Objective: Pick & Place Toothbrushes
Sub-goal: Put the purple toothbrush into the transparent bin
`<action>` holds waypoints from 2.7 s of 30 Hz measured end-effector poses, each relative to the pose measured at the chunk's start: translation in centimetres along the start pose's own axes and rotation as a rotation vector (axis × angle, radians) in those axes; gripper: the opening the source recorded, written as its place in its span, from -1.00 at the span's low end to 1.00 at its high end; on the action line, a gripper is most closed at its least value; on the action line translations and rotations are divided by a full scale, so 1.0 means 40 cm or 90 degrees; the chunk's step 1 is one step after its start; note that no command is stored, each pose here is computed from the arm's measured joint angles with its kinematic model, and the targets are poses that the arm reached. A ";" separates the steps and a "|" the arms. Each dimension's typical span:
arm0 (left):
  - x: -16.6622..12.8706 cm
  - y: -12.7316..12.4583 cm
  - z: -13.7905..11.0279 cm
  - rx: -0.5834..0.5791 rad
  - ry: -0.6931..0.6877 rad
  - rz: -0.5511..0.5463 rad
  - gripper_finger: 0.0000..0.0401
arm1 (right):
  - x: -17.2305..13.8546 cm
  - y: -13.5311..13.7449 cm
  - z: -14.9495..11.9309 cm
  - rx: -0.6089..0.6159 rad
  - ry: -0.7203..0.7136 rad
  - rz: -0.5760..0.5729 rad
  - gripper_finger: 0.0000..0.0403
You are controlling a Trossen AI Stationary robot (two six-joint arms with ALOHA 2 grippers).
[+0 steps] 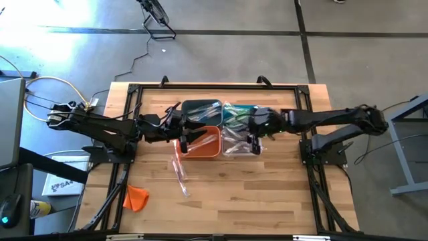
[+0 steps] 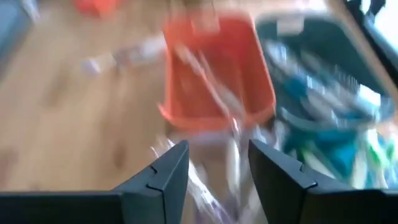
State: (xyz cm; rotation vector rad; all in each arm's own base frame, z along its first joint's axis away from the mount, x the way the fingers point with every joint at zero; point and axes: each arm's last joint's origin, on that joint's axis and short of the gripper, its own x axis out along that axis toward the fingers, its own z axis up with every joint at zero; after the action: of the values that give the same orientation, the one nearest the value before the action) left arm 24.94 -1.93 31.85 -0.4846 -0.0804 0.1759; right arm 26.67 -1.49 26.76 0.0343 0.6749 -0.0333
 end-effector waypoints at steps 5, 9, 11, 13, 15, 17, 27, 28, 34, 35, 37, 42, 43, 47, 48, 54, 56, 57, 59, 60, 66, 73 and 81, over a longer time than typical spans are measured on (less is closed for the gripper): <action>0.000 0.001 -0.002 0.002 0.005 0.003 -0.19 | -0.070 0.008 0.050 0.033 -0.143 0.046 -0.30; 0.000 0.002 -0.004 0.003 0.010 0.005 -0.19 | -0.117 0.013 0.080 0.044 -0.237 0.081 -0.36; 0.000 0.002 -0.004 0.003 0.011 0.006 -0.19 | -0.134 0.014 0.094 0.045 -0.280 0.093 -0.38; 0.000 0.002 -0.004 0.000 0.011 0.006 -0.19 | -0.144 0.015 0.098 0.055 -0.297 0.105 -0.40; 0.000 0.002 -0.004 -0.011 0.011 0.006 -0.19 | -0.150 0.016 0.107 0.065 -0.320 0.112 -0.41; 0.000 0.002 -0.004 -0.018 0.011 0.006 -0.19 | -0.151 0.016 0.108 0.080 -0.323 0.117 -0.42; 0.000 0.001 -0.006 -0.028 0.019 -0.005 -0.19 | -0.151 0.016 0.108 0.088 -0.322 0.118 -0.42; 0.000 0.001 -0.006 -0.028 0.019 -0.006 -0.19 | -0.152 0.016 0.108 0.088 -0.322 0.119 -0.42; -0.004 -0.011 -0.012 -0.045 0.029 -0.021 -0.19 | -0.151 0.016 0.108 0.090 -0.321 0.119 -0.42; -0.006 -0.017 -0.016 -0.047 0.034 -0.026 -0.19 | -0.151 0.016 0.108 0.093 -0.321 0.119 -0.42; -0.012 -0.031 -0.027 -0.049 0.050 -0.039 -0.19 | -0.151 0.016 0.108 0.095 -0.321 0.120 -0.42; -0.032 -0.076 -0.052 -0.088 0.084 -0.080 -0.19 | -0.151 0.016 0.108 0.094 -0.321 0.120 -0.42; -0.037 -0.085 -0.057 -0.094 0.087 -0.084 -0.19 | -0.151 0.016 0.107 0.093 -0.320 0.120 -0.42; -0.056 -0.116 -0.072 -0.119 0.084 -0.078 -0.19 | -0.151 0.016 0.107 0.093 -0.321 0.119 -0.42; -0.061 -0.123 -0.075 -0.127 0.083 -0.075 -0.19 | -0.151 0.016 0.107 0.093 -0.321 0.119 -0.42; -0.088 -0.157 -0.093 -0.183 0.086 -0.072 -0.19 | -0.151 0.016 0.107 0.093 -0.321 0.119 -0.42; -0.095 -0.165 -0.096 -0.204 0.085 -0.066 -0.19 | -0.151 0.016 0.107 0.093 -0.321 0.119 -0.42; -0.098 -0.168 -0.099 -0.215 0.085 -0.061 -0.19 | -0.151 0.016 0.107 0.093 -0.321 0.119 -0.42; -0.105 -0.172 -0.106 -0.243 0.085 -0.042 -0.19 | -0.151 0.016 0.107 0.093 -0.321 0.119 -0.42; -0.108 -0.173 -0.110 -0.258 0.087 -0.029 -0.19 | -0.151 0.016 0.107 0.093 -0.321 0.119 -0.42; -0.119 -0.160 -0.154 -0.349 0.115 0.078 -0.19 | -0.151 0.016 0.107 0.093 -0.321 0.119 -0.42; -0.099 -0.149 -0.220 -0.432 0.169 0.142 -0.19 | -0.151 0.015 0.108 0.076 -0.322 0.114 -0.42; -0.075 -0.223 -0.207 -0.463 0.238 0.115 -0.28 | -0.150 0.012 0.106 0.074 -0.318 0.107 -0.42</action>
State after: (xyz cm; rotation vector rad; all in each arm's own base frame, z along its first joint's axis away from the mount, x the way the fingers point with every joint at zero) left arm 24.29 -14.05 28.63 -1.2438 0.2780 0.2290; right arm 24.64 -1.09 33.83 0.1890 0.1681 0.0795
